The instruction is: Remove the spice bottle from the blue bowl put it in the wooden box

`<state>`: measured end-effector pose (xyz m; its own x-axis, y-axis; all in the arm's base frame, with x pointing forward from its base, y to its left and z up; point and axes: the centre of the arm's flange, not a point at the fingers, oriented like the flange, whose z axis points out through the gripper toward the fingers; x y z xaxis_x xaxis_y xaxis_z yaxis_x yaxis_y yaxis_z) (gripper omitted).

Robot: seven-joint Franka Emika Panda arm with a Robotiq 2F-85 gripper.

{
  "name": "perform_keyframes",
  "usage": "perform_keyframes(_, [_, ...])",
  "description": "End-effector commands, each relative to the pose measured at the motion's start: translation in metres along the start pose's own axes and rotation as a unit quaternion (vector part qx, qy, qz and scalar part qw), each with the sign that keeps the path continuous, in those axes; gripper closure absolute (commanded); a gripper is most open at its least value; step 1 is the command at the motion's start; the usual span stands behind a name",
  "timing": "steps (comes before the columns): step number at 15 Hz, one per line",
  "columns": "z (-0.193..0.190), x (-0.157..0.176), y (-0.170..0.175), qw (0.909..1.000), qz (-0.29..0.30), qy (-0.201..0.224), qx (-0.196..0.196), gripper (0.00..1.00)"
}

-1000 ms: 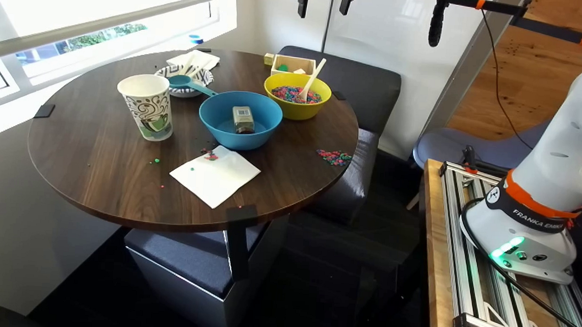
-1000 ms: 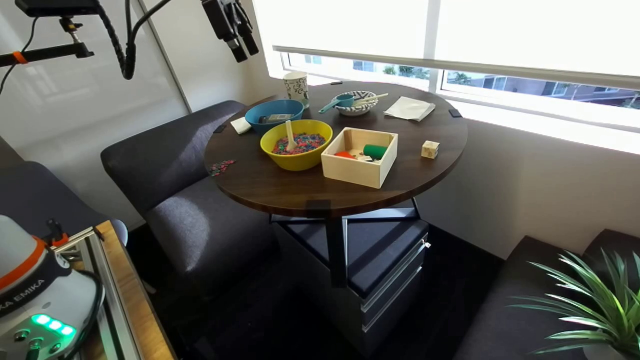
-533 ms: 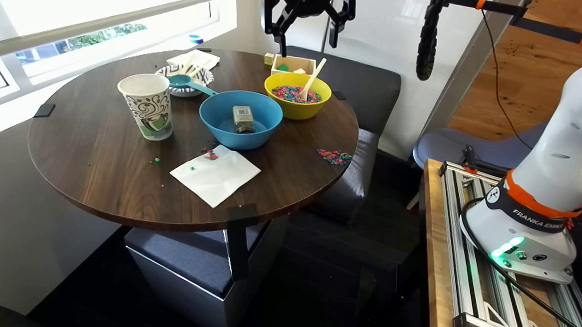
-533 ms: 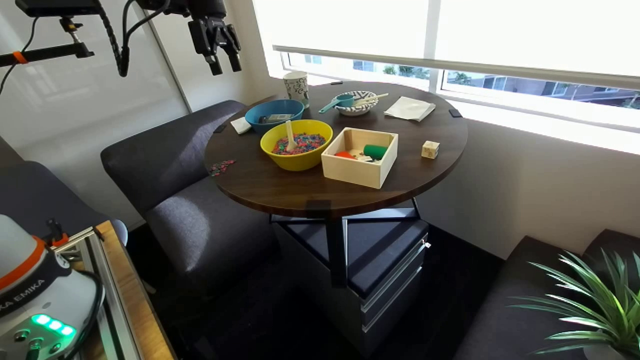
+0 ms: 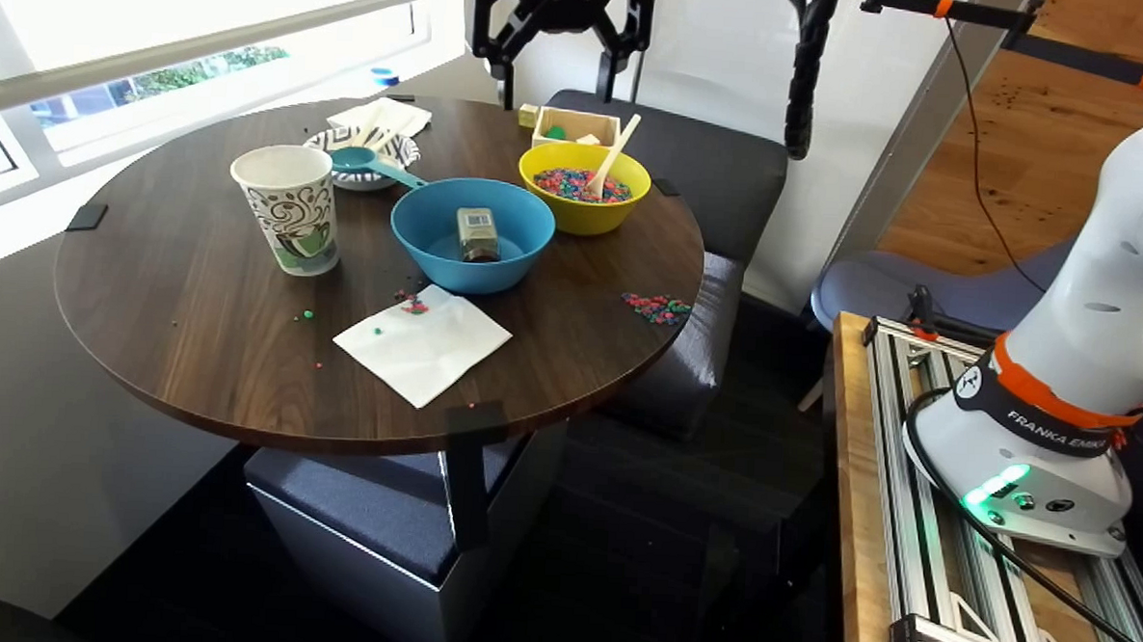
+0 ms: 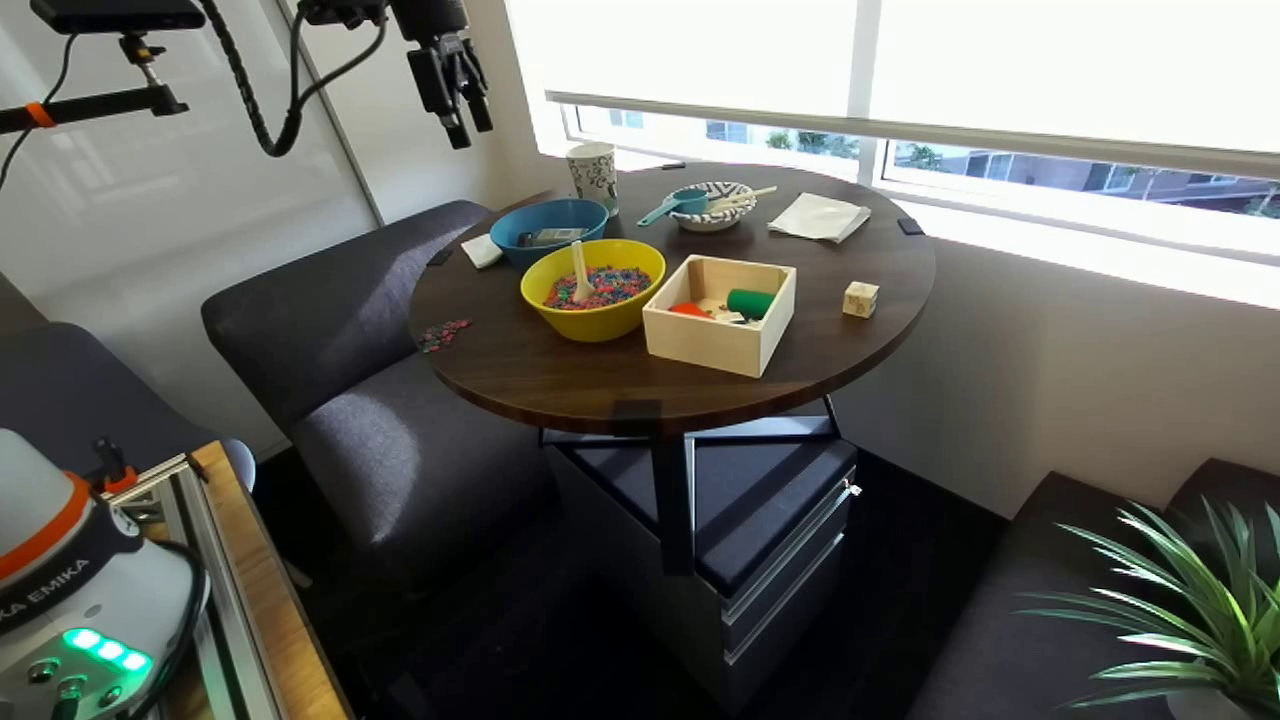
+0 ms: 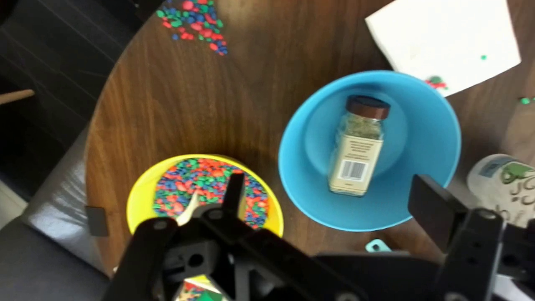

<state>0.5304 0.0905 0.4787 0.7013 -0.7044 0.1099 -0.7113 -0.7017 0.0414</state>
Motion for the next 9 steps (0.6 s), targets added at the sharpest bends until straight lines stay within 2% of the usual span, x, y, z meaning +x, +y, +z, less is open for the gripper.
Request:
perform_keyframes(1, [0.029,0.008,0.002,0.9947,-0.069,-0.016,0.075,0.00])
perform_keyframes(3, [0.044,0.019,0.005,0.9907,-0.086,-0.029,0.101,0.00])
perform_keyframes(4, [0.026,0.015,-0.002,0.9948,-0.064,-0.008,0.078,0.00])
perform_keyframes(9, [0.028,0.019,-0.002,0.9943,-0.067,-0.008,0.082,0.00])
